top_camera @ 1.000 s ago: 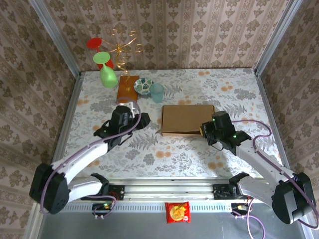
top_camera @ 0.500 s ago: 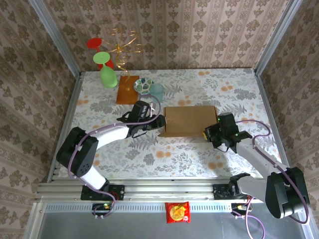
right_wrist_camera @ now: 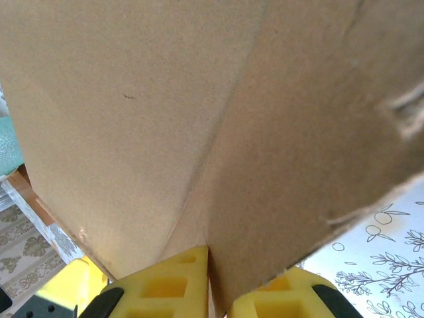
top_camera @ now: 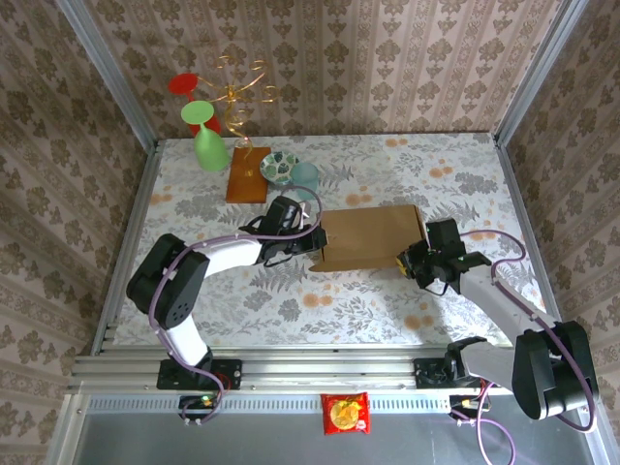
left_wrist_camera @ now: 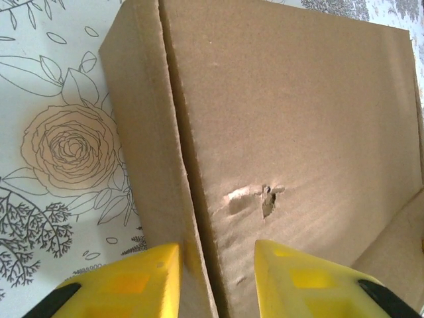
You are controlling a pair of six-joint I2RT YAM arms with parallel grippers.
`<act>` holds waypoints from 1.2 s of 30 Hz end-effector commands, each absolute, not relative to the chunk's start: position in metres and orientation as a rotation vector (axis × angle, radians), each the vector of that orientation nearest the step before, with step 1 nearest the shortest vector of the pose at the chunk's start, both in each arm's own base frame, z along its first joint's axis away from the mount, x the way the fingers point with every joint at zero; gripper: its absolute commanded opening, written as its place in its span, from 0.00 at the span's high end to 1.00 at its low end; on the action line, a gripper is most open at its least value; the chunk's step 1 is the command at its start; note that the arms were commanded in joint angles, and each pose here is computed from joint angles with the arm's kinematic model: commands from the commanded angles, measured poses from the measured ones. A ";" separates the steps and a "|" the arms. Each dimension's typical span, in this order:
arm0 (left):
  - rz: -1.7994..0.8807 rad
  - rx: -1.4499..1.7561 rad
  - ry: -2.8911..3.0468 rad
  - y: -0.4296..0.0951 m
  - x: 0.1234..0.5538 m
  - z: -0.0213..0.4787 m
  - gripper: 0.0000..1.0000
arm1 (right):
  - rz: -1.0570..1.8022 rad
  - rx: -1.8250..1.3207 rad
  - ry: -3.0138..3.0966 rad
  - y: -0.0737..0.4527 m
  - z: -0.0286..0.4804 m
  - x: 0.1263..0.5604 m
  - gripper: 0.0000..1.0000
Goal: Fold the paper box
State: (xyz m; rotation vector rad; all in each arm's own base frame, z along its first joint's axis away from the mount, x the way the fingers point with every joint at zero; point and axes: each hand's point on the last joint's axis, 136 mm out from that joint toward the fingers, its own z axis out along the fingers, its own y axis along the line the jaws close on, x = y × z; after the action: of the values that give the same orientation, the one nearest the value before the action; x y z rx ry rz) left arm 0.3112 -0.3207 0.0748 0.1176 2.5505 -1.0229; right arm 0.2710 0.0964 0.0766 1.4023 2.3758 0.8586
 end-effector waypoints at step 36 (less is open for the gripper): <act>-1.015 0.103 2.764 -0.277 0.298 0.053 1.00 | 0.719 0.661 2.552 0.046 0.156 0.331 0.15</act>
State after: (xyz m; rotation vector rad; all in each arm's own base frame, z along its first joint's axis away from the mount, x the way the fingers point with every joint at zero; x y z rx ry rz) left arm 0.3161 -0.2931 0.0681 0.1037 2.6559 -1.0447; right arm 0.3229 0.0319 0.1531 0.8370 2.5013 0.6097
